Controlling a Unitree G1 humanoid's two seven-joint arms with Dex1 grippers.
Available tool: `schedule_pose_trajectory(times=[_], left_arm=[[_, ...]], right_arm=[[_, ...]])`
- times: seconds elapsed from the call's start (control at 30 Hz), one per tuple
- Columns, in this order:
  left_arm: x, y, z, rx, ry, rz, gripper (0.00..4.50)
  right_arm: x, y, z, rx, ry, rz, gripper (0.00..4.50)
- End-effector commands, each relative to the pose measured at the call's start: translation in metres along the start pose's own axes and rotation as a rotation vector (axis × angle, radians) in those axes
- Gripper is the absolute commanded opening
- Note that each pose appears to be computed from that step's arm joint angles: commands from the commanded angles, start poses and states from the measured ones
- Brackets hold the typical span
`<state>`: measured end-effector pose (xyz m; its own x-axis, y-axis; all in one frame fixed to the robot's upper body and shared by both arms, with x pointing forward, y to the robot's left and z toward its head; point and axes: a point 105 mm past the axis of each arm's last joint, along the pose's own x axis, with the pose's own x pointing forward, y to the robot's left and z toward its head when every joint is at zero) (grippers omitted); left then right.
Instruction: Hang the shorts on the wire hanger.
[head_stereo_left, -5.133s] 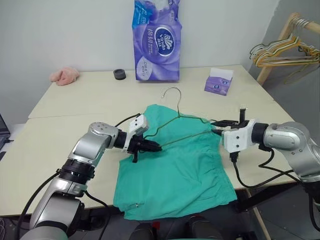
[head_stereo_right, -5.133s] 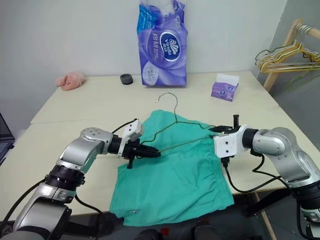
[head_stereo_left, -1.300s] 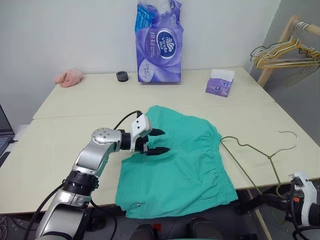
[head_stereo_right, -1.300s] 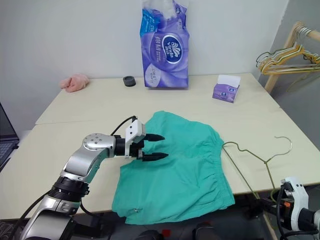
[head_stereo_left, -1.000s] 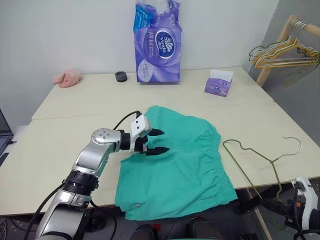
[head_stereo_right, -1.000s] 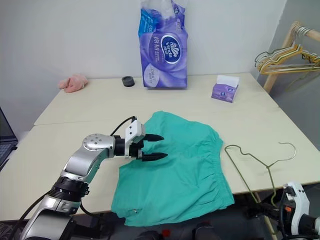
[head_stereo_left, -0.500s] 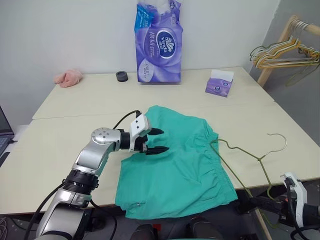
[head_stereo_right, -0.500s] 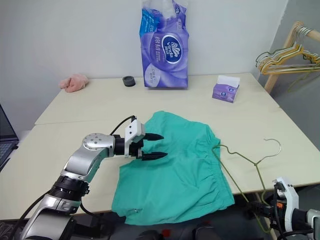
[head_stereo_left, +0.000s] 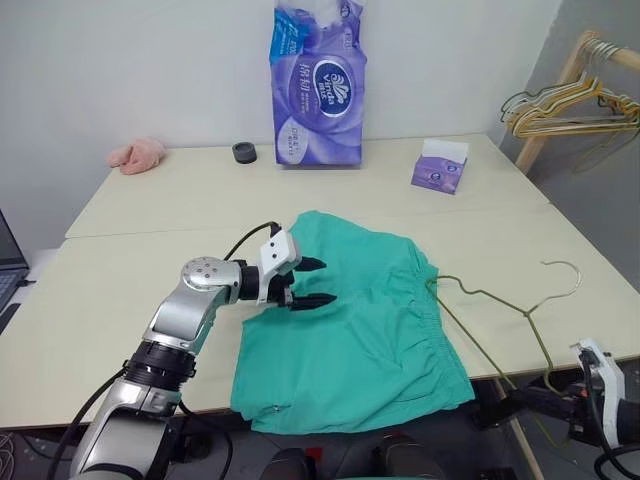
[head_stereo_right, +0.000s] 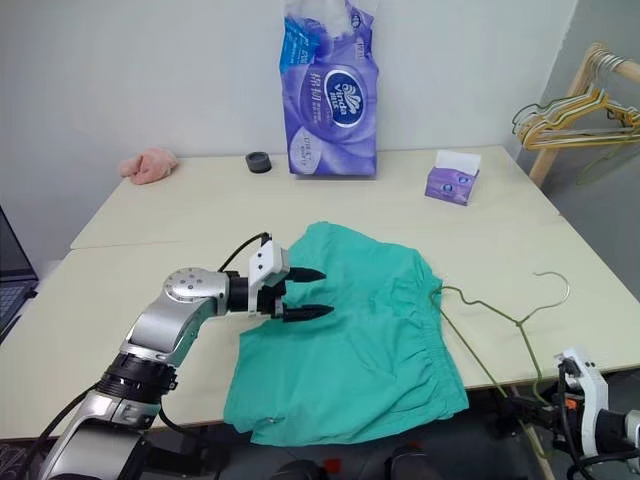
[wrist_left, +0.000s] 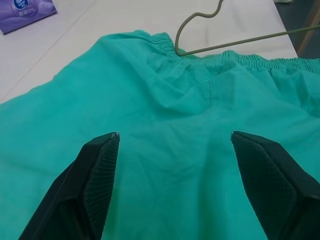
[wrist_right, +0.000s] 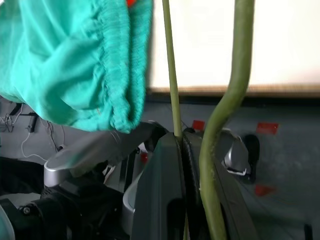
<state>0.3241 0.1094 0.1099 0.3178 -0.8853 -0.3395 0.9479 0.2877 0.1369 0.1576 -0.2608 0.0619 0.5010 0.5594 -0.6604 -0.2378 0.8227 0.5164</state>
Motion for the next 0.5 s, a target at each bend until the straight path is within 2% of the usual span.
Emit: schedule_pose_trajectory(times=[0.03, 0.37, 0.5], left_arm=[[-0.005, 0.004, 0.012, 0.055, -0.018, 0.014, 3.77], [-0.004, 0.003, 0.014, 0.052, -0.033, 0.010, 3.77], [-0.005, 0.007, 0.026, 0.053, -0.109, 0.035, 3.77]], right_arm=[[-0.001, 0.001, 0.001, -0.026, -0.011, -0.001, 0.00], [0.001, 0.008, -0.006, 0.003, -0.008, 0.036, 0.00], [0.003, 0.016, -0.007, 0.033, 0.012, 0.091, 0.00]])
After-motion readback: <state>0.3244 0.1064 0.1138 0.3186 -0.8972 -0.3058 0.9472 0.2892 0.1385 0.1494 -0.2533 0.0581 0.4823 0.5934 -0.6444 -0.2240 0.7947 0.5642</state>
